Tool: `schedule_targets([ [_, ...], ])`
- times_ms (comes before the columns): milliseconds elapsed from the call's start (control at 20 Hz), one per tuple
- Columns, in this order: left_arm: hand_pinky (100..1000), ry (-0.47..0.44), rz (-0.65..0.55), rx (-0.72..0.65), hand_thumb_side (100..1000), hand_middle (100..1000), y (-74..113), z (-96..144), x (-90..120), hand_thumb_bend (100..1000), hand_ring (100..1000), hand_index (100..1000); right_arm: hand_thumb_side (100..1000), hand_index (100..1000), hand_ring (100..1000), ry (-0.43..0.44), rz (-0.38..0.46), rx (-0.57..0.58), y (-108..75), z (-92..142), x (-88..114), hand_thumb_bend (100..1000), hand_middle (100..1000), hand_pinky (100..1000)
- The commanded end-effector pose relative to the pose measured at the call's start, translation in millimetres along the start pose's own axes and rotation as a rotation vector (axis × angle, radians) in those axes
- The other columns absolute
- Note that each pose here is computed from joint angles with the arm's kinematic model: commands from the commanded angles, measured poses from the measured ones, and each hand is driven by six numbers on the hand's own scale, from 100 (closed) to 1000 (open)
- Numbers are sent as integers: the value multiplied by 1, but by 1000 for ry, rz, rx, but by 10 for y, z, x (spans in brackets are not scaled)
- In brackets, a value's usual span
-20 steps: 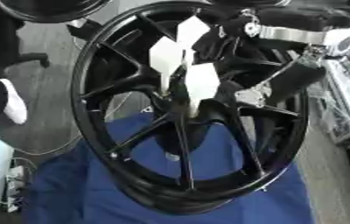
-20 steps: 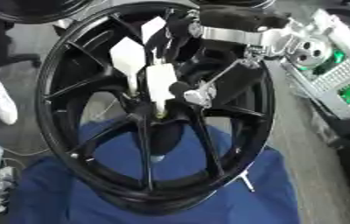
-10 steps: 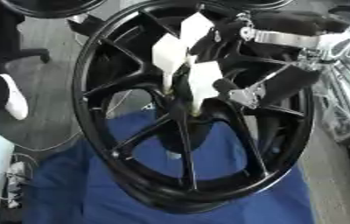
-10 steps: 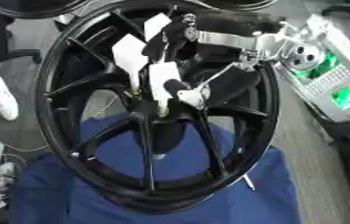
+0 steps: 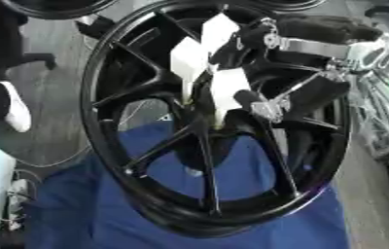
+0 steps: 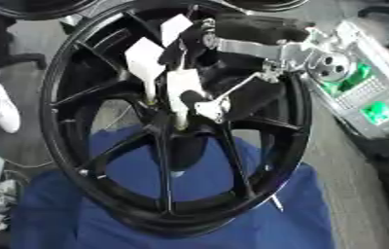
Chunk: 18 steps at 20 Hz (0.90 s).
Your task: Pull the pin out of the wheel hub.
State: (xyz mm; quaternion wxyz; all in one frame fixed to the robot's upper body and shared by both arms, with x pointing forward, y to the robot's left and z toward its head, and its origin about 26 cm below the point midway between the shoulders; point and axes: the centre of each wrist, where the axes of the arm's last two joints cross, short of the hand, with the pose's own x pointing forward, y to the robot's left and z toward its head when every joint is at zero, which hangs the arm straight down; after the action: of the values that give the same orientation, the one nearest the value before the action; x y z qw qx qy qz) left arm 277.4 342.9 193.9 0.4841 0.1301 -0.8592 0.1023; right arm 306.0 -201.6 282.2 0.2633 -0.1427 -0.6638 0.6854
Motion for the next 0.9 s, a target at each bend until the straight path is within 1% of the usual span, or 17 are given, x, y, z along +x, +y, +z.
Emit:
schedule_targets([
  [50, 725, -34, -11, -16, 447, 790, 5, -36, 94, 711, 908, 754, 268, 875, 739, 0, 31, -32, -76, 23, 48, 127, 726, 824],
  [250, 726, -34, -12, -17, 446, 790, 6, -36, 94, 709, 909, 754, 236, 873, 737, 10, 47, -83, -123, 43, 44, 131, 724, 822],
  [300, 726, -34, -13, -17, 446, 790, 7, -36, 94, 709, 909, 754, 241, 873, 736, 10, 49, -92, -131, 47, 42, 120, 724, 822],
  [450, 726, -35, -12, -18, 446, 790, 4, -39, 97, 709, 909, 754, 233, 874, 738, 9, 53, -107, -151, 56, 41, 134, 725, 822],
  [900, 726, -36, -7, -24, 445, 791, -8, -47, 103, 706, 909, 753, 284, 882, 758, -1, 62, -59, -113, 44, 41, 137, 740, 832],
])
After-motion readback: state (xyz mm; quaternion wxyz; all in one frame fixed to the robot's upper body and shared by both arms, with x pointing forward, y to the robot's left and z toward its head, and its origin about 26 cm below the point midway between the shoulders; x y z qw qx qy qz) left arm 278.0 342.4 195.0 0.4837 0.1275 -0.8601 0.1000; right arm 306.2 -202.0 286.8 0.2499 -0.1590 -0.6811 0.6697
